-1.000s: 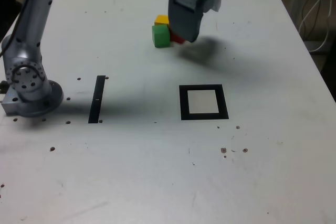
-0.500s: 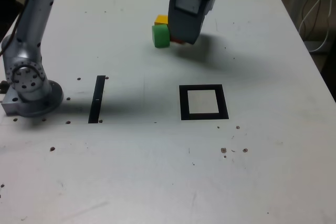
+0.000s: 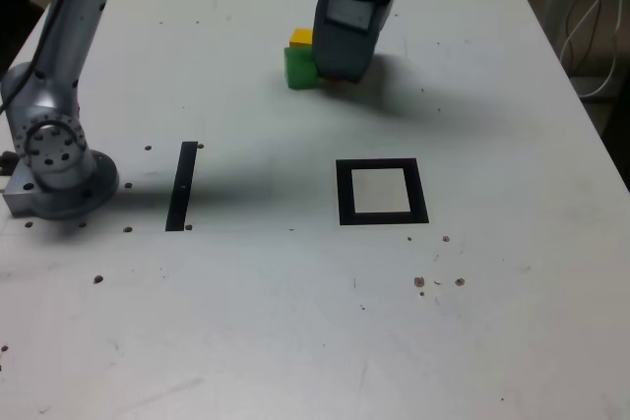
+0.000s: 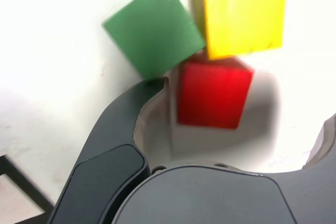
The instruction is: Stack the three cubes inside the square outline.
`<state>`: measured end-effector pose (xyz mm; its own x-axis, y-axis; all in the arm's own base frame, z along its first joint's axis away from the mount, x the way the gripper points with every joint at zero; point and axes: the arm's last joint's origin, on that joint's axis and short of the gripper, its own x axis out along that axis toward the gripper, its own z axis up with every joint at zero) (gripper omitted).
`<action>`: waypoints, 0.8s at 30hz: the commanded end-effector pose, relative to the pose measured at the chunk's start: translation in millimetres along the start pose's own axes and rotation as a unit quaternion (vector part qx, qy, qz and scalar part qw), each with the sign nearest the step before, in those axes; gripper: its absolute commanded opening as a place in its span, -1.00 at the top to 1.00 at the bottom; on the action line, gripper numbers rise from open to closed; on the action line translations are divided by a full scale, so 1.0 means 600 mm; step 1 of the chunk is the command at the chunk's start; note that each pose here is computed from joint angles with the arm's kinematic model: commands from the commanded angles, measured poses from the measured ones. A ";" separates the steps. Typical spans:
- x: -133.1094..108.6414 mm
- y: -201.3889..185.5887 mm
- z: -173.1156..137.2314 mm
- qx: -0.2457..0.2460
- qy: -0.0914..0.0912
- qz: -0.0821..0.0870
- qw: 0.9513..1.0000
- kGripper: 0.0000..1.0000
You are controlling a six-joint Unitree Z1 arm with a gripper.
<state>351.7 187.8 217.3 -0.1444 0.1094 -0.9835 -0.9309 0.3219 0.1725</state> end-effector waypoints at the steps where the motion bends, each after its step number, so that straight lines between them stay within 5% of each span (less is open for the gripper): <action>1: 0.010 0.003 0.008 -0.004 0.002 0.002 1.000 -1.00; 24: 0.039 0.019 0.016 -0.018 0.045 -0.005 0.999 -0.79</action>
<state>341.1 202.2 204.2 -0.1460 0.0372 -0.9886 -0.9457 0.2880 0.1506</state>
